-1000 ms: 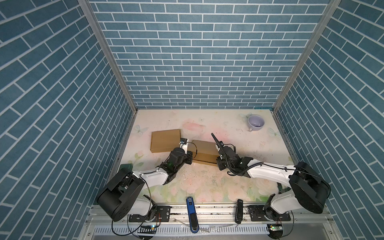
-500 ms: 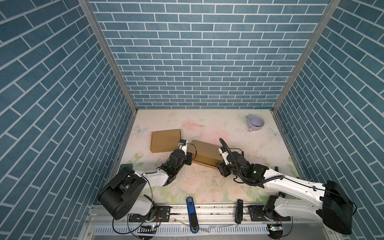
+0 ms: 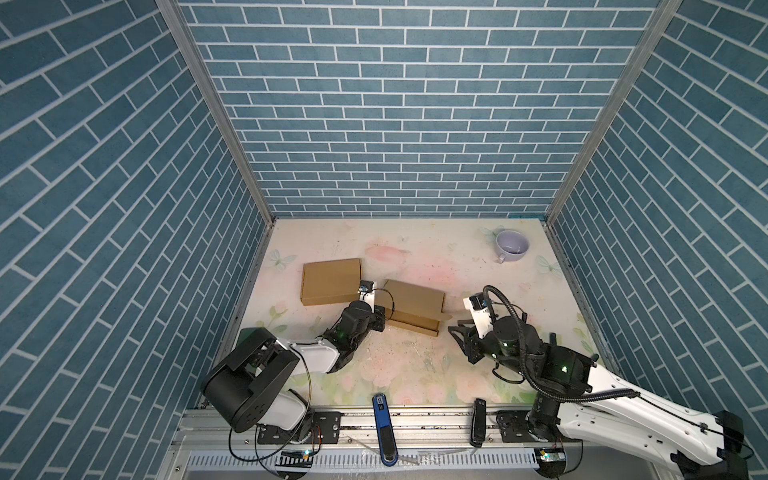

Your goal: Fold the paper box

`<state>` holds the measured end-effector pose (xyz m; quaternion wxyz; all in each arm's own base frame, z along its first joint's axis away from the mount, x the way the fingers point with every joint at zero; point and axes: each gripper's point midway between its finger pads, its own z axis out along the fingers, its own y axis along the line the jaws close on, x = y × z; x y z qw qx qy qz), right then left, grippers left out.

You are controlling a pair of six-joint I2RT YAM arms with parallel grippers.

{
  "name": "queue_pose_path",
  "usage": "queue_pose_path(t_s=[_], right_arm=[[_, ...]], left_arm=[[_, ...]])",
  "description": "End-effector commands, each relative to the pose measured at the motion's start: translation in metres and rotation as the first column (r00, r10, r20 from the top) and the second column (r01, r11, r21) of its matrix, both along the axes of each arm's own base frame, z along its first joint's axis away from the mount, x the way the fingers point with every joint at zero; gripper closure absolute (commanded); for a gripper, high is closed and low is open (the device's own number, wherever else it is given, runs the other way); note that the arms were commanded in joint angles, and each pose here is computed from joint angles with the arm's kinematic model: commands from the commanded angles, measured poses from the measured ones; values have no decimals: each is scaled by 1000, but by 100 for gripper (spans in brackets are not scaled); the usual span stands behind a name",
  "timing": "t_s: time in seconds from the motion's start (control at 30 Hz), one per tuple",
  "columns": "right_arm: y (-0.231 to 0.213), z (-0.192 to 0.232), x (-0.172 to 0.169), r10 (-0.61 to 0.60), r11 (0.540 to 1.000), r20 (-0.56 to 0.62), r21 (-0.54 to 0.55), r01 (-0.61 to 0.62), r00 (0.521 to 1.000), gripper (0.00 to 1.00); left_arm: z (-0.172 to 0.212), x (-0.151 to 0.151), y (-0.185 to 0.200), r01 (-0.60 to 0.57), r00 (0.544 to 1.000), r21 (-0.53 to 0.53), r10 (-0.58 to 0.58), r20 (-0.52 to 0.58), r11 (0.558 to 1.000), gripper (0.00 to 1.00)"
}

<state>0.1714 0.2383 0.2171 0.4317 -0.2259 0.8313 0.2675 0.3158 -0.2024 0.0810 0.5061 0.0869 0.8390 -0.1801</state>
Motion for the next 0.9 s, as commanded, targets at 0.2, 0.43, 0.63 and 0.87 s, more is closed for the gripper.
queue_pose_path(t_s=[0.2, 0.43, 0.63, 0.87], right_arm=[[76, 10, 80, -54, 992, 39, -111, 58, 998, 72], [119, -60, 94, 10, 991, -96, -135, -23, 995, 76], [123, -90, 93, 4, 990, -140, -137, -23, 990, 77], [122, -103, 93, 2, 987, -162, -157, -28, 987, 77]], left_arm=[[-39, -25, 1, 39, 993, 58, -32, -116, 998, 100], [-45, -30, 4, 40, 993, 60, -33, -117, 997, 100], [-50, -38, 12, 33, 992, 58, -25, -127, 998, 73], [-49, -54, 30, -4, 992, 51, 10, -127, 999, 56]])
